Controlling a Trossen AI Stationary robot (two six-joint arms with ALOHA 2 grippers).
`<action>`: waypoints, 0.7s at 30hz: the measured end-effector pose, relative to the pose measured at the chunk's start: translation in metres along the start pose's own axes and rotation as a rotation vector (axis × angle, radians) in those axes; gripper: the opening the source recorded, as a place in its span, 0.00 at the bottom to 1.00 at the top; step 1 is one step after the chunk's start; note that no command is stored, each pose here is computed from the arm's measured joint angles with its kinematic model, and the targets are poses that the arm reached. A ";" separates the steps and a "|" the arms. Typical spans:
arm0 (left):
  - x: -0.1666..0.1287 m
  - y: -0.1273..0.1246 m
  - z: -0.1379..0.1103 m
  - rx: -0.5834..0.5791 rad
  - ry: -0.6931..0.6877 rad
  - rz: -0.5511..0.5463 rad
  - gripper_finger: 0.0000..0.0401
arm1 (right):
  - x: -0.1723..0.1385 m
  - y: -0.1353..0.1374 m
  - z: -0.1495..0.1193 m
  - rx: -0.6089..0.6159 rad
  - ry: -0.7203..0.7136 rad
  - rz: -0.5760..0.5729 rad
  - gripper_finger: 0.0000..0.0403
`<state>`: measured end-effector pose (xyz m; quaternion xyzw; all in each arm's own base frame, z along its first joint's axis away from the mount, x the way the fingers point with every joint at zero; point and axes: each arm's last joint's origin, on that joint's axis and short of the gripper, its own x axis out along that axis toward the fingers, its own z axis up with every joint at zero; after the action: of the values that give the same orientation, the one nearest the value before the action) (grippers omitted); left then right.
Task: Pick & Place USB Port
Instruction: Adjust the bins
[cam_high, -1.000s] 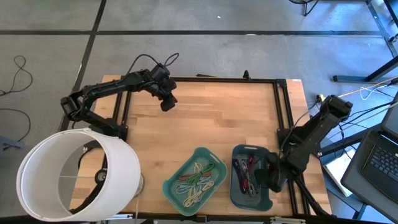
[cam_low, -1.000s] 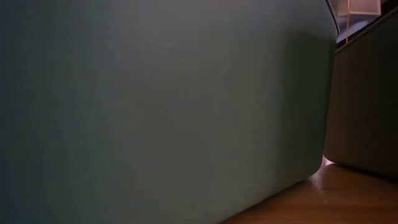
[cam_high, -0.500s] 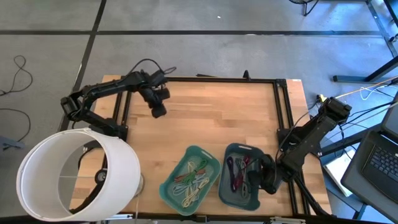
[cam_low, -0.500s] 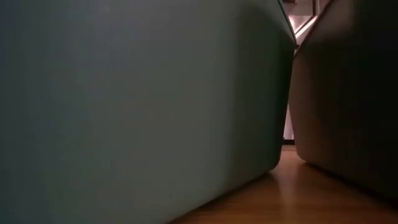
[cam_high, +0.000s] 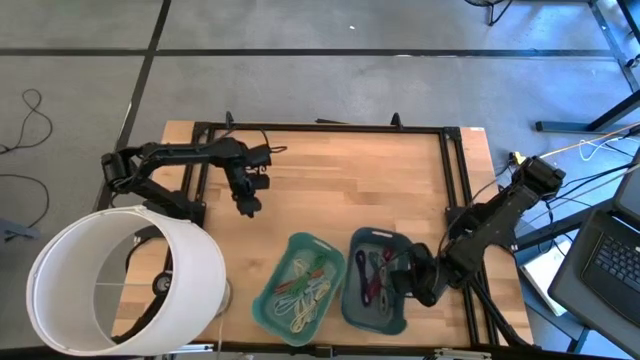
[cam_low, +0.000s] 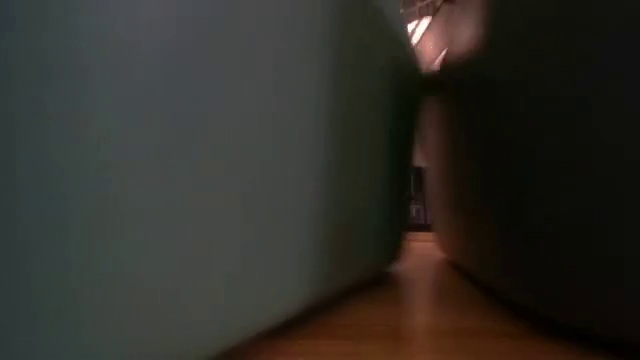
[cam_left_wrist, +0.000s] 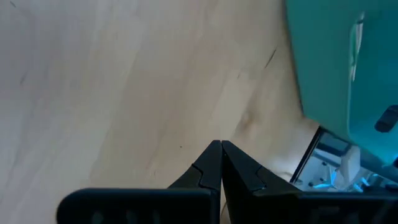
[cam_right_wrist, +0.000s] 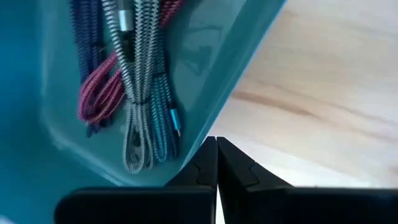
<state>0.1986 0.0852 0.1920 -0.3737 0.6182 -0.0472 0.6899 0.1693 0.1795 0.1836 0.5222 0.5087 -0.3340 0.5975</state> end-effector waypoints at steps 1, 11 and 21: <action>0.002 -0.001 0.000 0.000 0.004 0.001 0.00 | 0.000 0.003 0.002 -0.009 -0.003 0.019 0.00; 0.008 -0.012 0.003 -0.021 -0.003 -0.071 0.00 | 0.002 0.016 0.022 -0.069 -0.028 0.047 0.00; 0.036 -0.026 -0.015 -0.058 0.153 -0.156 0.00 | 0.003 0.025 0.034 -0.118 -0.038 0.075 0.00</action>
<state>0.2037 0.0408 0.1782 -0.4358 0.6393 -0.1111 0.6237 0.2020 0.1527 0.1859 0.4984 0.4962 -0.2909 0.6487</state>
